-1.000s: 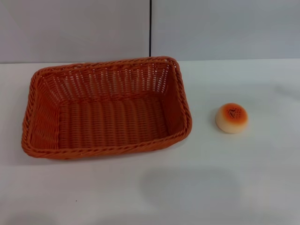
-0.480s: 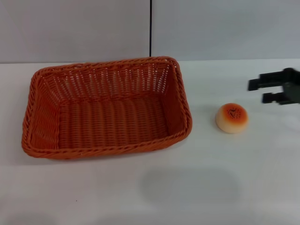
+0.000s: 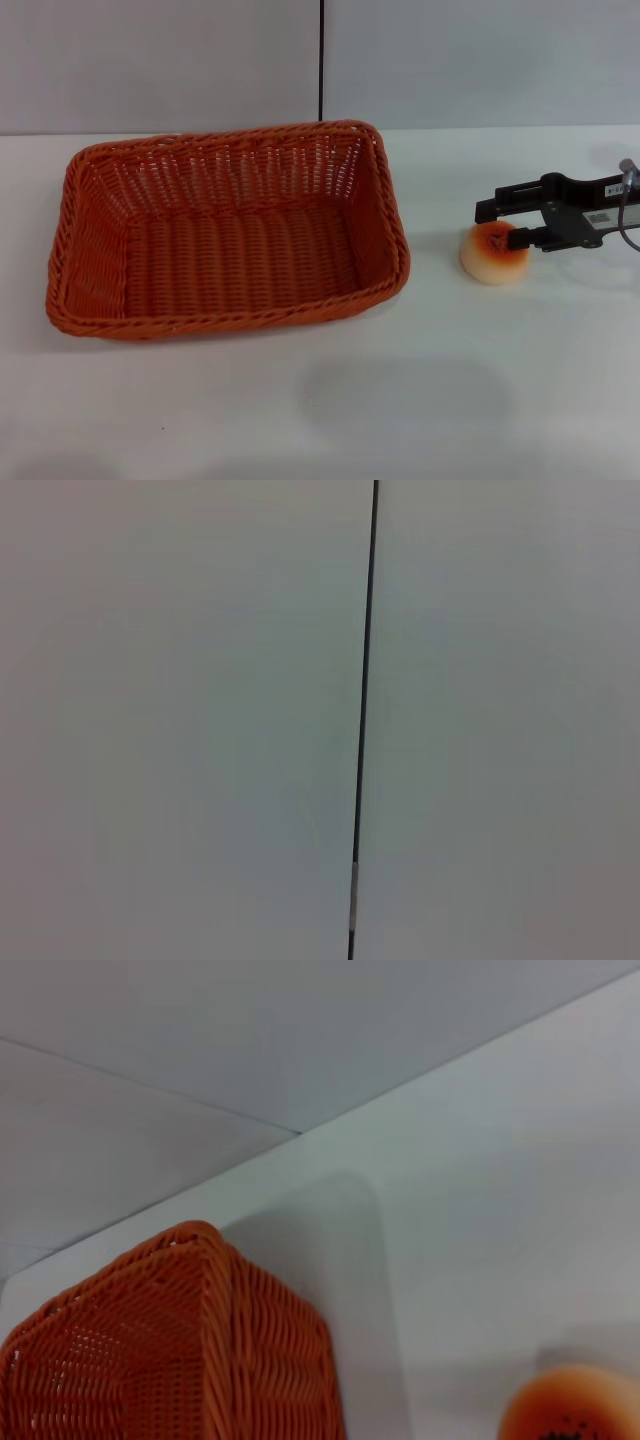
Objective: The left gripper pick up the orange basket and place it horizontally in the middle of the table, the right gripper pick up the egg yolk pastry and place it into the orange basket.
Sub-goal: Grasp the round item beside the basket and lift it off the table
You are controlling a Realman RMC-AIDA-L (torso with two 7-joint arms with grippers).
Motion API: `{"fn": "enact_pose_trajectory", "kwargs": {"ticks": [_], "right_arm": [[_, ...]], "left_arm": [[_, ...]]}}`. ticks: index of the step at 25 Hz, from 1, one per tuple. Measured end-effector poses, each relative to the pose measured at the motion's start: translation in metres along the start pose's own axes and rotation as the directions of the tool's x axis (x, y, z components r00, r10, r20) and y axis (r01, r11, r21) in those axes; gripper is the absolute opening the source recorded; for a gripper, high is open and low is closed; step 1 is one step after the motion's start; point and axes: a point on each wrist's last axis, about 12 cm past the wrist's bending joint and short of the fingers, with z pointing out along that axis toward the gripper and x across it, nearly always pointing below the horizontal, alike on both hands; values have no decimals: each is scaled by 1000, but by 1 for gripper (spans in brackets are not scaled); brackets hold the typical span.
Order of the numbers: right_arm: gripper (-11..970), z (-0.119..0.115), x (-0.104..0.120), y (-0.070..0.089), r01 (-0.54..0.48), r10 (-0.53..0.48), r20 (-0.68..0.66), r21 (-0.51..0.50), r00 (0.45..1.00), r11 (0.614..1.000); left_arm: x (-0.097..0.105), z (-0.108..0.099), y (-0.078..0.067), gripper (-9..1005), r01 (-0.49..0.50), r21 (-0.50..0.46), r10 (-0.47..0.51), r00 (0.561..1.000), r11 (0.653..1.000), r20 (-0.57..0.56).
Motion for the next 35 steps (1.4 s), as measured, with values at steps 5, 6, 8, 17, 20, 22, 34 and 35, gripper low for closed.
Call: {"fn": "enact_pose_trajectory", "kwargs": {"ticks": [5,6,8,17,20,22,34,35], "right_arm": [[659,-2,1,-2,-46,46,-1,17,999,999],[659,-5,1,-5,-73,73,2,26,997,997],[659,-7,1,-6,-85,85,5,30,996,996],[658,-7,3,-22,-139,141,-10,115,990,984],[657,1,3,-23,-124,126,-10,115,992,986],[657,5,1,-22,-110,111,-7,116,994,987],[655,10,-4,-26,-82,79,25,135,997,987],[655,10,-4,-26,-81,77,30,137,997,987]], "left_arm": [[0,5,2,712,-7,-7,7,1000,1000,-10],[0,6,3,712,-8,-8,7,1000,1000,-11],[0,8,3,712,-10,-9,10,1000,1000,-10],[2,15,6,712,-19,-23,18,999,1000,-29],[1,18,6,712,-28,-20,28,999,999,-27],[1,20,6,712,-33,-18,33,999,999,-25],[2,20,5,712,-32,-18,32,999,999,-29],[2,20,5,712,-32,-18,31,999,999,-30]]}}
